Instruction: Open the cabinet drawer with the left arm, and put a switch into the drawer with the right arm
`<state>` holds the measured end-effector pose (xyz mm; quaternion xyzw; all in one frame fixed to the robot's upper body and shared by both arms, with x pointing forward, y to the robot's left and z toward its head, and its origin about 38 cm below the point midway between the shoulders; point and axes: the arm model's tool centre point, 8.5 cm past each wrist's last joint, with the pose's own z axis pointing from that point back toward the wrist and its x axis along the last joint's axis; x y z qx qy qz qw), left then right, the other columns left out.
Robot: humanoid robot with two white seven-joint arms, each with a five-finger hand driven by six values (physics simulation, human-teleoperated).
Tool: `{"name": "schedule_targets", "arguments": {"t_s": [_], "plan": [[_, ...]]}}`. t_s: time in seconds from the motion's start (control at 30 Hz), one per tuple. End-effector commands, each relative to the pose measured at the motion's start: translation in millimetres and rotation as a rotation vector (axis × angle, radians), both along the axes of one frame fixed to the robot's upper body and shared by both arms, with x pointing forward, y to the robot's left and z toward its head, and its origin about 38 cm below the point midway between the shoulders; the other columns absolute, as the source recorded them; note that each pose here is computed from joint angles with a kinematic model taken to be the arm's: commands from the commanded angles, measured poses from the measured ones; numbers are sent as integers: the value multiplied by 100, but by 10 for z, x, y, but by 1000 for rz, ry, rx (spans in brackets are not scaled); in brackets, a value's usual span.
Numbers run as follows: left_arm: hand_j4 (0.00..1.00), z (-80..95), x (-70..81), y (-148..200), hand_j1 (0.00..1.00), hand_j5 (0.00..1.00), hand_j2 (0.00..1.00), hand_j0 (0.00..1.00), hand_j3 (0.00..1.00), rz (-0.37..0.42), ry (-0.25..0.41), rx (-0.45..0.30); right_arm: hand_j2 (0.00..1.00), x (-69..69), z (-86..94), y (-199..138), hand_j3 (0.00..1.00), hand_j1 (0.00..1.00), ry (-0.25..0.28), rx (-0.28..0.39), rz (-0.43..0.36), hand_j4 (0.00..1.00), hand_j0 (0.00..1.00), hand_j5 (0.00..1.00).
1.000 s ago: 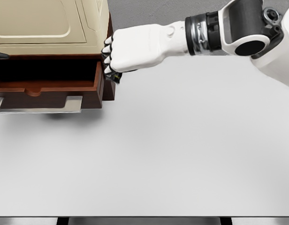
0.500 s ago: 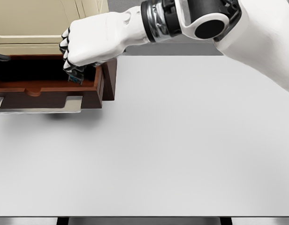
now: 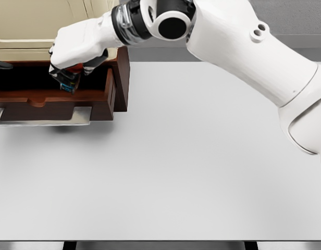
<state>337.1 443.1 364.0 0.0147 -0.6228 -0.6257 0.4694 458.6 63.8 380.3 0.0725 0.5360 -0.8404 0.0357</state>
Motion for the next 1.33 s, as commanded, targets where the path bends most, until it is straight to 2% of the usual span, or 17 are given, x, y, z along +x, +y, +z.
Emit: {"name": "schedule_targets", "arguments": {"t_s": [0.0, 0.07, 0.1, 0.13, 0.2, 0.4, 0.43, 0.47, 0.53, 0.6, 0.67, 0.7, 0.8, 0.87, 0.93, 1.07, 1.3], "plan": [[100, 17, 2, 8, 100, 100, 100, 100, 100, 5, -1, -7, 49, 86, -71, 99, 49, 49, 29, -4, -32, 49, 49, 49], [100, 12, 1, 4, 100, 100, 100, 100, 100, 4, 0, -7, 55, 204, -85, 62, 55, 55, 14, -20, -78, 55, 55, 55], [100, 12, 1, 4, 100, 100, 100, 100, 100, 4, 0, -7, 73, 249, -68, 33, 73, 73, -4, -28, -95, 73, 73, 73], [100, 12, 1, 4, 100, 100, 100, 100, 100, 4, 0, -7, 100, 300, 6, -7, 100, 100, -66, -36, -120, 100, 100, 100], [100, 12, 1, 4, 100, 100, 100, 100, 100, 4, 0, -7, 100, 335, 133, -49, 100, 100, -87, -2, -138, 100, 100, 100], [100, 3, 4, 5, 100, 100, 100, 100, 100, 4, 2, -7, 100, 224, 5, 43, 100, 100, -99, -45, -95, 100, 100, 100], [100, 6, 2, 14, 100, 100, 100, 100, 100, 7, 2, -5, 100, 125, 27, 103, 100, 100, -105, -34, -60, 100, 100, 100], [100, 6, 2, 14, 100, 100, 100, 100, 100, 7, 2, -5, 100, -267, 90, 268, 100, 100, -145, -8, 72, 100, 100, 100], [100, 3, 5, 10, 100, 100, 100, 100, 100, 6, 2, -7, 100, -677, 196, -226, 100, 100, -255, -2, 178, 100, 100, 100], [100, 6, 2, 14, 100, 100, 100, 100, 100, 7, 2, -5, 100, -905, 198, -899, 100, 100, -275, -6, 184, 100, 100, 100], [100, 6, 2, 14, 100, 100, 100, 100, 100, 7, 2, -5, 100, -667, 314, -1682, 100, 100, -257, 76, -7, 100, 100, 100], [100, 6, 2, 14, 100, 100, 100, 100, 100, 7, 2, -5, 100, -585, 236, -2095, 100, 100, -241, 69, -109, 100, 100, 100], [100, -1, 6, -30, 100, 100, 100, 100, 100, -6, 1, -11, 100, -524, -45, -2701, 100, 100, -183, 10, -256, 100, 100, 100], [100, -67, 36, -347, 100, 100, 100, 100, 100, -104, -6, -46, 100, -538, -194, -3092, 100, 100, -144, 33, -358, 100, 100, 100], [100, -81, 0, -700, 100, 100, 100, 100, 100, -218, -27, -58, 100, -560, -408, -3210, 100, 100, -91, 23, -389, 100, 100, 100], [100, -91, 121, -997, 100, 100, 100, 100, 100, -298, -66, -128, 100, -571, -496, -3283, 100, 100, -70, 5, -406, 100, 100, 100], [100, -94, 151, -1082, 100, 100, 100, 100, 100, -321, -79, -140, 100, -562, -605, -3314, 100, 100, -42, -1, -418, 100, 100, 100]]}}
